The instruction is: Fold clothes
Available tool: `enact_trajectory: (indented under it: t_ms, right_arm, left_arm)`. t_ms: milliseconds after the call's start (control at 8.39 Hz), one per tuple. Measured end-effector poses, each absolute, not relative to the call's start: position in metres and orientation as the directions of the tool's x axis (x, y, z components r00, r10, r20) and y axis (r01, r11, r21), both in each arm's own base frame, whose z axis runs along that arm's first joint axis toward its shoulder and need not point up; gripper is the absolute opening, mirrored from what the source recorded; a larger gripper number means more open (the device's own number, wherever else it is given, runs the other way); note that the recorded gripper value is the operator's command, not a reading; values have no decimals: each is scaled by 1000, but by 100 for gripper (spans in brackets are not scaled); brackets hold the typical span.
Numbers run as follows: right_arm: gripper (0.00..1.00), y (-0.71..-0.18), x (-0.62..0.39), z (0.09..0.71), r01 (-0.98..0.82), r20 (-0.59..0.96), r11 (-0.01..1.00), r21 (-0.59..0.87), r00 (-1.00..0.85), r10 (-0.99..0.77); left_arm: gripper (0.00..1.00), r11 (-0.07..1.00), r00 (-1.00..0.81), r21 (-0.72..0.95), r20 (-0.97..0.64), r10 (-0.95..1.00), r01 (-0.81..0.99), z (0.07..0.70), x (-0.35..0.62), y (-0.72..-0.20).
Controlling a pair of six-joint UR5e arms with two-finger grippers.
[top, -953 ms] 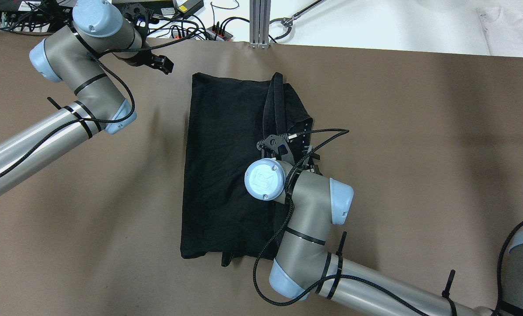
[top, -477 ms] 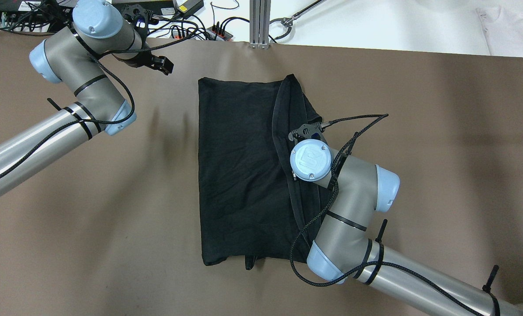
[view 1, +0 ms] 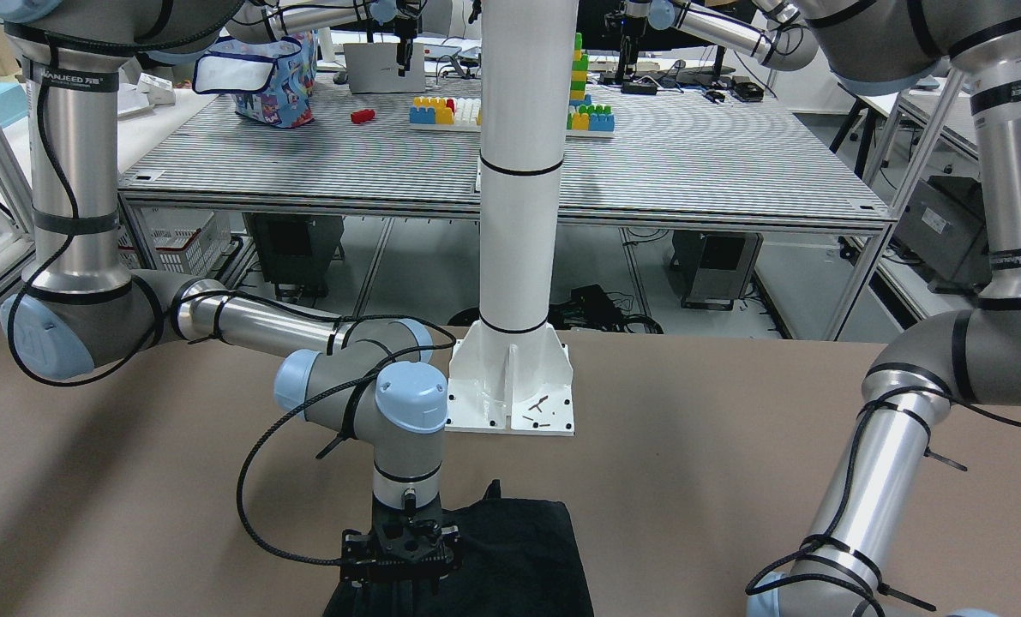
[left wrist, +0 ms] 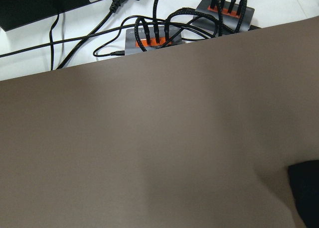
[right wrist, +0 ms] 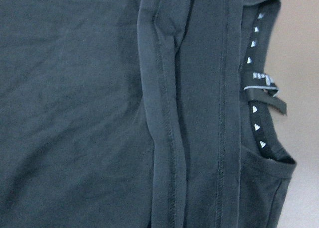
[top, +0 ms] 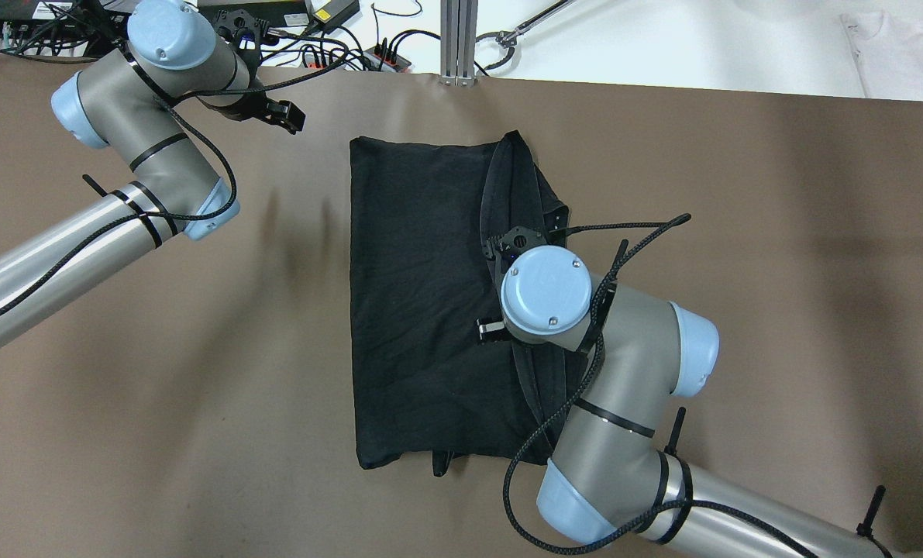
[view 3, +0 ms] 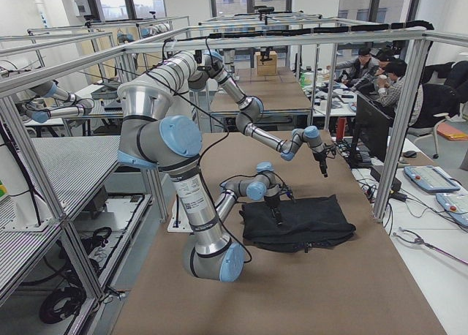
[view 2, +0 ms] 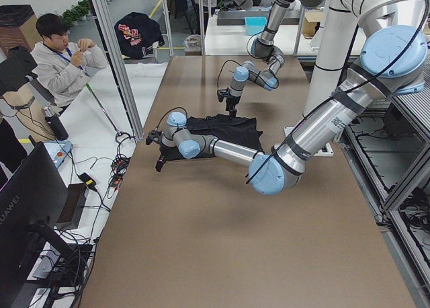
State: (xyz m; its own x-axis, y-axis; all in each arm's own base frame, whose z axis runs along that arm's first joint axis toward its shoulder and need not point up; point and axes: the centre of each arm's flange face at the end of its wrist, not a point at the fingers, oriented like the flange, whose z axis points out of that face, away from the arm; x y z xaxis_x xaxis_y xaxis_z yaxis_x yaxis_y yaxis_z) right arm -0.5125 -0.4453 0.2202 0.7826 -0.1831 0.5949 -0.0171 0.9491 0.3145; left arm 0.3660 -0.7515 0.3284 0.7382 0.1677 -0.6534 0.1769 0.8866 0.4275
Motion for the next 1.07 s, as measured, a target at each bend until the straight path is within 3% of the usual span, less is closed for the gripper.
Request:
enact_trajectory:
  t_ms: [238, 357, 715, 1072]
  right_arm:
    - [52, -406, -541, 227, 37, 551, 943, 331, 804, -225]
    - [42, -390, -552, 231, 71, 518, 937, 343, 817, -252]
    - [29, -374, -555, 251, 156, 421, 908, 389, 847, -326]
    - [0, -371, -547, 256, 182, 399, 894, 410, 845, -356]
  left_arm:
    - [100, 887, 738, 427, -654, 167, 177, 329, 366, -751]
    - [100, 887, 738, 427, -654, 167, 177, 329, 366, -751]
    - [100, 889, 740, 423, -652, 164, 175, 334, 365, -750]
    - [100, 889, 741, 423, -651, 164, 175, 335, 365, -750]
